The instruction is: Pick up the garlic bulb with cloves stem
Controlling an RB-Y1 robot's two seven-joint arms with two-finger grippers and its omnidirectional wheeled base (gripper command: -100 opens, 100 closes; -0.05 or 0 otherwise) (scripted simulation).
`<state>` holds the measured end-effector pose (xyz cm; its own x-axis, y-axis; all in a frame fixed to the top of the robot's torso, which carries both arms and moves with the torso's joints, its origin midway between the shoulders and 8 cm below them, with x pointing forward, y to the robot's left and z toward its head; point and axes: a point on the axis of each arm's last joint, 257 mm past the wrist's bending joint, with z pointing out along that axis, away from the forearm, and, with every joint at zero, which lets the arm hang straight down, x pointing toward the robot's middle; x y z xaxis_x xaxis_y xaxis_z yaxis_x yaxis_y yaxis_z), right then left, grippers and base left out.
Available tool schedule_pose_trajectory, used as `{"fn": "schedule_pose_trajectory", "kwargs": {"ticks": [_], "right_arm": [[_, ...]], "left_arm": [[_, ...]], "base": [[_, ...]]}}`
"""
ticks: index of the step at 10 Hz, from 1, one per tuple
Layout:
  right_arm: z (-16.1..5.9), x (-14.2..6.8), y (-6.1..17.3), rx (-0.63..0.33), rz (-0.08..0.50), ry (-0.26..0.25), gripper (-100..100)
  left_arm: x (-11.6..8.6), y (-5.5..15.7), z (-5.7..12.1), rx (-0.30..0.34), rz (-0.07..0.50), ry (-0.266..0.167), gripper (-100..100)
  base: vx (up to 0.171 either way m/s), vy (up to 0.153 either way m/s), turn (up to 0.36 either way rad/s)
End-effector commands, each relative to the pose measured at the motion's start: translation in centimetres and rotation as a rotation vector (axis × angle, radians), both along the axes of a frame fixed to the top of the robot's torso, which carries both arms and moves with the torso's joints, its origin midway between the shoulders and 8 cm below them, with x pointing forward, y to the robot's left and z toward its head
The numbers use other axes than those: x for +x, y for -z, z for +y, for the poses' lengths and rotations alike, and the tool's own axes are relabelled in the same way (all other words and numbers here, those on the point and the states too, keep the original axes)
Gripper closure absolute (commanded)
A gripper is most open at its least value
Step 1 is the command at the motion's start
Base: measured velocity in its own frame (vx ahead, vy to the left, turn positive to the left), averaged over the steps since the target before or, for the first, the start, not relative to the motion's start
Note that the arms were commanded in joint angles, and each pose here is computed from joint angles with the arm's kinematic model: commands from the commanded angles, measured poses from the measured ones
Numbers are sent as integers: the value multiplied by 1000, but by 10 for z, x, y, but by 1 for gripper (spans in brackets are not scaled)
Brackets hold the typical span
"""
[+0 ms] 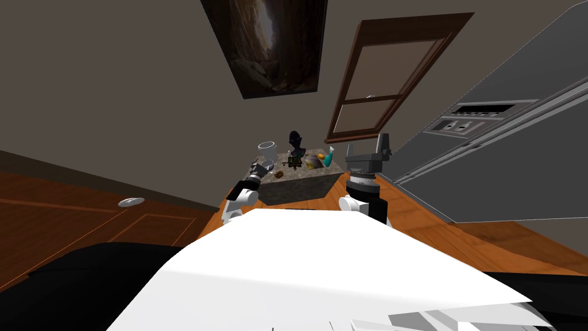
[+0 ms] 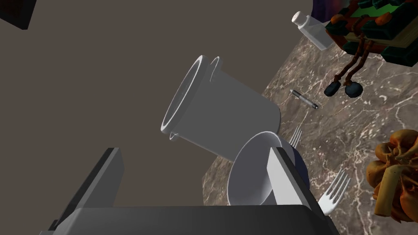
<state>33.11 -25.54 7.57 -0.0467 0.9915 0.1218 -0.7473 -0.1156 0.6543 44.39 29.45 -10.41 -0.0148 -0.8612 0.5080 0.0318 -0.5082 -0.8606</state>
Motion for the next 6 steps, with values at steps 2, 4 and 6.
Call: {"fn": "schedule_pose_trajectory", "kwargs": {"ticks": [2, 4, 6], "right_arm": [[0, 0, 0, 0, 0, 0, 0], [0, 0, 0, 0, 0, 0, 0], [0, 0, 0, 0, 0, 0, 0]], "left_arm": [[2, 14, -4, -19, 56, 14, -100], [5, 27, -10, -53, 117, 37, -100], [7, 35, -15, -84, 156, 57, -100]], "base": [[-6, -8, 6], [-4, -9, 25], [-2, -8, 11]]}}
